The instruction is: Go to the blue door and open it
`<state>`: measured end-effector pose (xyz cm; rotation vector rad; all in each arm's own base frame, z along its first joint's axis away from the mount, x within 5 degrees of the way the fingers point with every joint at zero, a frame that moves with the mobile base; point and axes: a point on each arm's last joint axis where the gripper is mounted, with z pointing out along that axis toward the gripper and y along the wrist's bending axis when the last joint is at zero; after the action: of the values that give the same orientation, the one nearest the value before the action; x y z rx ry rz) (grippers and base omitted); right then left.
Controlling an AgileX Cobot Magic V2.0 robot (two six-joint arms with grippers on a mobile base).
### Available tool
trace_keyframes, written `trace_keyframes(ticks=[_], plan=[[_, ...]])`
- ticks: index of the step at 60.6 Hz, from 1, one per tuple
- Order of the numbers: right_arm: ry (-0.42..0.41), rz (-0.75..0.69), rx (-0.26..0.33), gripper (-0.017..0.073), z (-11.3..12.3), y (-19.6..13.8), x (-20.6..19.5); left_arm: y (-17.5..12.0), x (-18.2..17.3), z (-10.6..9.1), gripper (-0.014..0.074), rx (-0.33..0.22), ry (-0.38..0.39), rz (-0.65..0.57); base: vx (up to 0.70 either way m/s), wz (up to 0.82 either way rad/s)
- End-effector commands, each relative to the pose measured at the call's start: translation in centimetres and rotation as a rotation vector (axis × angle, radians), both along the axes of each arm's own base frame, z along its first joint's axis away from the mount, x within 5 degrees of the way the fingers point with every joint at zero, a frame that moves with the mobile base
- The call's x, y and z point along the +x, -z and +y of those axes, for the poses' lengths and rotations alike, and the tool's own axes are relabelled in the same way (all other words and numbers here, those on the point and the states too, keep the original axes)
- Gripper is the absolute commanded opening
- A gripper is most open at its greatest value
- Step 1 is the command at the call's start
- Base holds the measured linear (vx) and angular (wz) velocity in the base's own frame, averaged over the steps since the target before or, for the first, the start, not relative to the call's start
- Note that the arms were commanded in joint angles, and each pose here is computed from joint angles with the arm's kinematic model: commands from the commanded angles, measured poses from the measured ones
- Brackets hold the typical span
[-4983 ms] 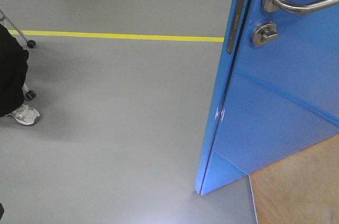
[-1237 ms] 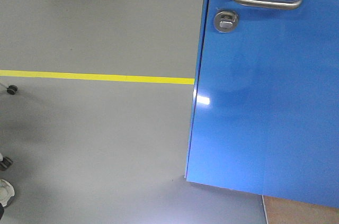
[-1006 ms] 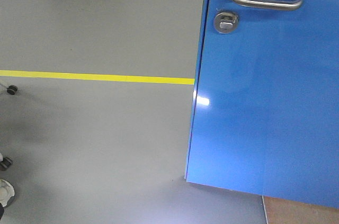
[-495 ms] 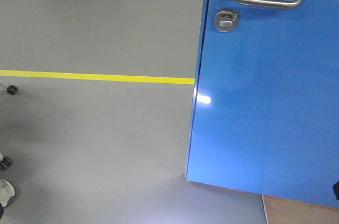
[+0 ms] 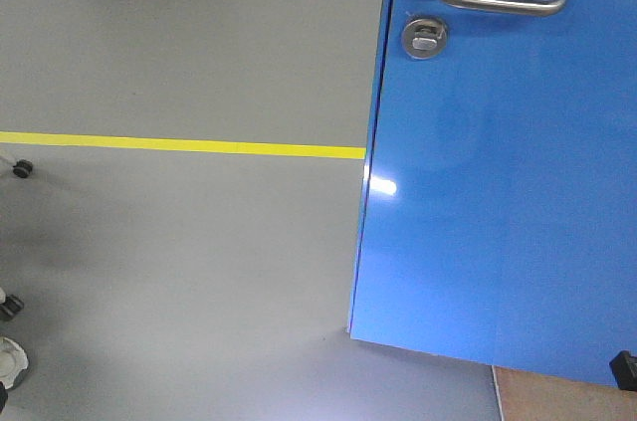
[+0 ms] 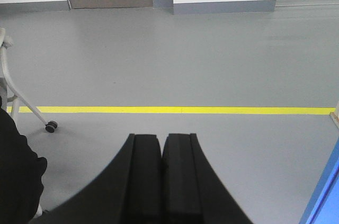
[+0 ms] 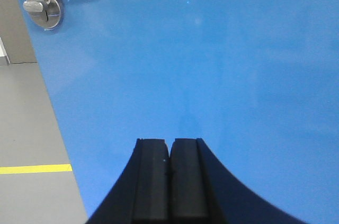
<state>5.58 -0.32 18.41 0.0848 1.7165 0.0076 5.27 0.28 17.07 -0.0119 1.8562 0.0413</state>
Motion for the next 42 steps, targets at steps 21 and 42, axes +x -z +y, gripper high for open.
trace_keyframes(ticks=[21, 42], plan=[[-0.009, -0.066, -0.018, -0.0004, 0.05, -0.33, 0.03, -1.86, 0.03, -0.05, 0.0071, -0.001, 0.005, -0.123, 0.00, 0.00], [-0.009, -0.066, -0.018, -0.0004, 0.05, -0.33, 0.03, -1.86, 0.03, -0.05, 0.0071, -0.001, 0.005, -0.123, 0.00, 0.00]])
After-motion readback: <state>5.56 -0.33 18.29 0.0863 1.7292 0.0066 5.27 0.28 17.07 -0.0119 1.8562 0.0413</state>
